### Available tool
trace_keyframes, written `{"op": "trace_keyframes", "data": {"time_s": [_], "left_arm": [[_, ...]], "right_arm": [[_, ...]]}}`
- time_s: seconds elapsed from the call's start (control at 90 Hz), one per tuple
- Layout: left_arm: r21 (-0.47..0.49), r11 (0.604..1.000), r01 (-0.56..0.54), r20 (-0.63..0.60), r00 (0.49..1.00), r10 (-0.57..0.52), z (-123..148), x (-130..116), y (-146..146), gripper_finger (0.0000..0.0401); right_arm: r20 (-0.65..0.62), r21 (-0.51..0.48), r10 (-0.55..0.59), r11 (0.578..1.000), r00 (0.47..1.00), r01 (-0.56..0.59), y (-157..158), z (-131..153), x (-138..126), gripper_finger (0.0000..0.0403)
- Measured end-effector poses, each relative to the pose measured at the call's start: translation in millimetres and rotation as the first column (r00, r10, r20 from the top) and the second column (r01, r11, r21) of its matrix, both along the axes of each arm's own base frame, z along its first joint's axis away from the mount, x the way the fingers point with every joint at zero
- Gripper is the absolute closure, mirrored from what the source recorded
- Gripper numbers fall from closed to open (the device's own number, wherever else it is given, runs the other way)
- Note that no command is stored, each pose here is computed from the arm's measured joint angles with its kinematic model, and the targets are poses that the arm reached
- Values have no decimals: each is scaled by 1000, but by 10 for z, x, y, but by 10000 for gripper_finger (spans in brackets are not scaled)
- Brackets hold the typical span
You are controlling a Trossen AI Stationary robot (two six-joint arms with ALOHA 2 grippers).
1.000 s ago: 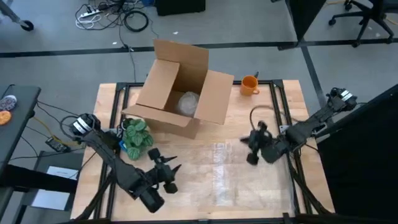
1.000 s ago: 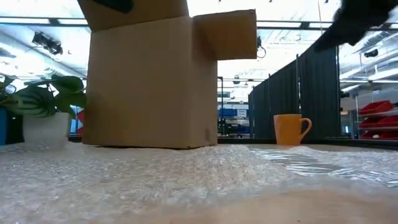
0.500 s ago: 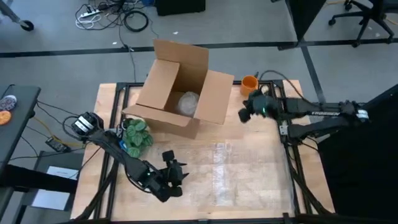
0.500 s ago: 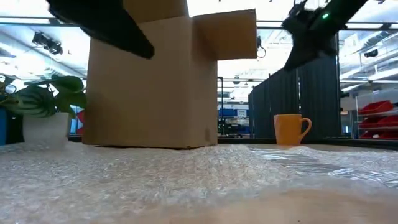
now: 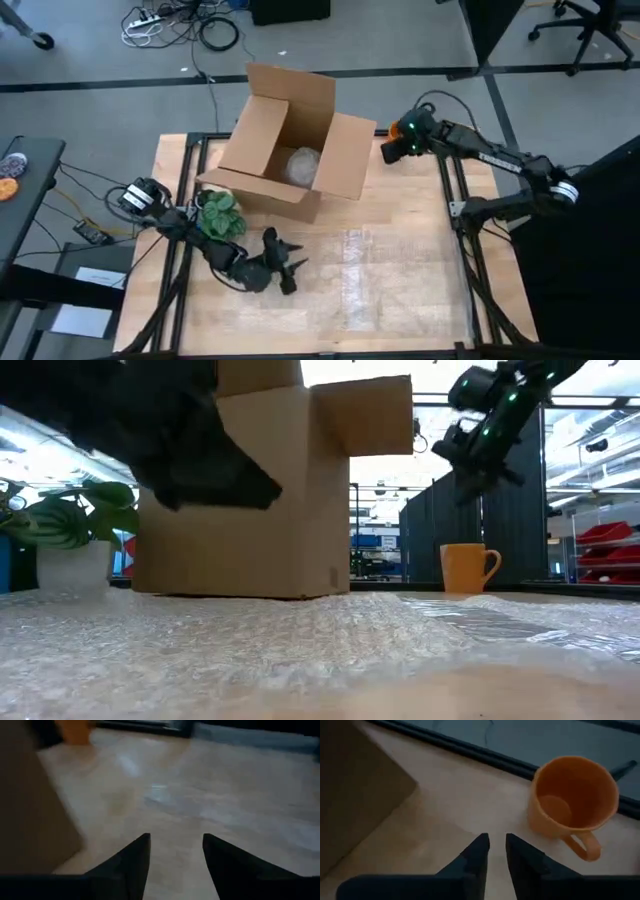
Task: Wrap mug
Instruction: Wrap the orange mug with the bubble wrap
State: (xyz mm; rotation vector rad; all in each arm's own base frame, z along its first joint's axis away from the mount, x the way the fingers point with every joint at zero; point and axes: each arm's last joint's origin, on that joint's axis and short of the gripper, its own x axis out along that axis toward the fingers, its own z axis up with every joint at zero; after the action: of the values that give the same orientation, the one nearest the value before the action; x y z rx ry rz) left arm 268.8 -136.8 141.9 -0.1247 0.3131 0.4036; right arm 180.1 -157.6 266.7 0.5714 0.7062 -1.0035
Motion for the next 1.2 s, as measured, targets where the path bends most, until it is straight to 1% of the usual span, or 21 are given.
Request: {"op": "trace_keyframes", "data": {"time_s": [0.056,0.111,0.233,0.3,0.433,0.478,0.544,0.633,0.767,0.833,1.0,1.1,1.2], "left_arm": [[19,998,-53,-1,999,53,-88,-21,92,233],[13,995,-95,-6,995,95,-168,-40,175,233],[-49,983,-176,-25,984,175,-368,-77,315,233],[-63,976,-211,-45,977,208,-481,-93,372,233],[-27,967,-253,-104,963,249,-717,-90,449,233],[-16,963,-270,-101,958,267,-765,-63,462,233],[-4,956,-293,-94,952,292,-832,-24,498,233],[17,956,-292,-79,953,292,-869,35,531,233],[63,969,-241,-58,968,244,-820,101,551,233],[72,974,-217,-51,974,221,-802,117,543,233],[87,975,-207,-57,976,212,-801,119,541,233],[113,975,-192,-59,978,200,-787,128,539,233],[120,975,-189,-56,979,197,-781,132,541,233]], "right_arm": [[-23,17,-16,1000,1000,17,-107,-34,8,339],[-32,32,-30,999,999,31,-217,-56,39,330],[-86,72,-8,997,996,14,-394,-109,109,304],[-119,85,4,996,993,6,-483,-107,149,288],[-176,106,17,994,984,2,-625,-134,197,260],[-187,109,26,994,982,-5,-659,-147,204,253],[-189,139,39,990,981,-13,-711,-206,210,247],[-201,188,62,982,978,-24,-766,-307,203,245],[-233,220,62,975,970,-10,-857,-441,186,248],[-240,237,80,971,967,-21,-888,-494,183,249],[-259,252,109,967,960,-42,-919,-558,181,251],[-270,245,138,967,953,-71,-920,-557,182,265],[-279,245,156,966,948,-86,-918,-558,180,292]]}}
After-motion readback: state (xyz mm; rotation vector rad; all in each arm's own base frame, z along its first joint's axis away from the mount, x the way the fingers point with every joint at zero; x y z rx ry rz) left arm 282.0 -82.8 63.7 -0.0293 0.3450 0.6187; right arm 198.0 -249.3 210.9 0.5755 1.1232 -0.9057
